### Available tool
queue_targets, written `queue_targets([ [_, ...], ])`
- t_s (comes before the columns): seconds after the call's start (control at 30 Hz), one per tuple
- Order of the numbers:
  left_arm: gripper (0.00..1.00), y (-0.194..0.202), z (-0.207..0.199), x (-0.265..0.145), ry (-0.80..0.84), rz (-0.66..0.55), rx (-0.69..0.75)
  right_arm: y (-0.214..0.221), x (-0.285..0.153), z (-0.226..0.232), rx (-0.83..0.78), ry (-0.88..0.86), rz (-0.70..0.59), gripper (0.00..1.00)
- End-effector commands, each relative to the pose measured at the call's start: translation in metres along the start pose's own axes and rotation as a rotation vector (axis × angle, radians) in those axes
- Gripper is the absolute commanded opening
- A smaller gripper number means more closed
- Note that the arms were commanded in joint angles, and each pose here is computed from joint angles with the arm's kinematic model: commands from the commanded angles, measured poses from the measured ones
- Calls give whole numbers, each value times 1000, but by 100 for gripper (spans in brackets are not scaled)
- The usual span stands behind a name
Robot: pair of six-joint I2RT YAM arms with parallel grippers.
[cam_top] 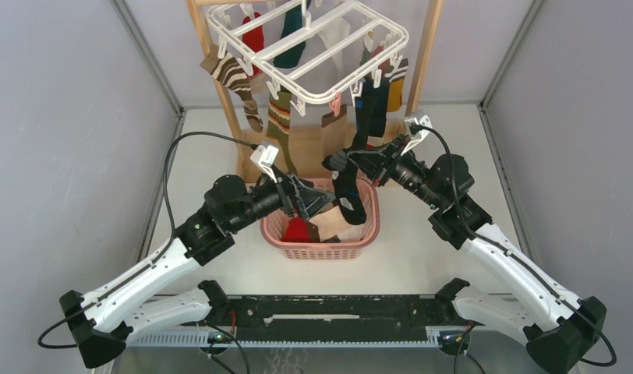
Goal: Remove the socks clipped to the hanger
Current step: Remove the sock from the hanger.
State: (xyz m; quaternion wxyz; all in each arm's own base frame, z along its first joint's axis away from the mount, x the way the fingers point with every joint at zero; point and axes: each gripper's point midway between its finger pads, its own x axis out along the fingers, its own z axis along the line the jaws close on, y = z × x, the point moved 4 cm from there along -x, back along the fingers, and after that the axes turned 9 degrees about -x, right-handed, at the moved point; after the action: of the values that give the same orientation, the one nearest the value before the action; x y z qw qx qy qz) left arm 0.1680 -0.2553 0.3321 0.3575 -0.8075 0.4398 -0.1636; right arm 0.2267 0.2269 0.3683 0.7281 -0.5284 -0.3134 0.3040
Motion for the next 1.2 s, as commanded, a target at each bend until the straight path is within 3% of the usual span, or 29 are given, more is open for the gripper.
queue_targets([
  [0.0,100,-12,-11,-6,22,-31,27,-20,-9,-16,-49,57,-35,0],
  [0.3,100,-12,-12,-5,18,-23,21,-12,-9,-48,-27,103,3,0],
  [1.17,100,-9,-14,-5,22,-7,-12,12,4,-81,-4,140,49,0],
])
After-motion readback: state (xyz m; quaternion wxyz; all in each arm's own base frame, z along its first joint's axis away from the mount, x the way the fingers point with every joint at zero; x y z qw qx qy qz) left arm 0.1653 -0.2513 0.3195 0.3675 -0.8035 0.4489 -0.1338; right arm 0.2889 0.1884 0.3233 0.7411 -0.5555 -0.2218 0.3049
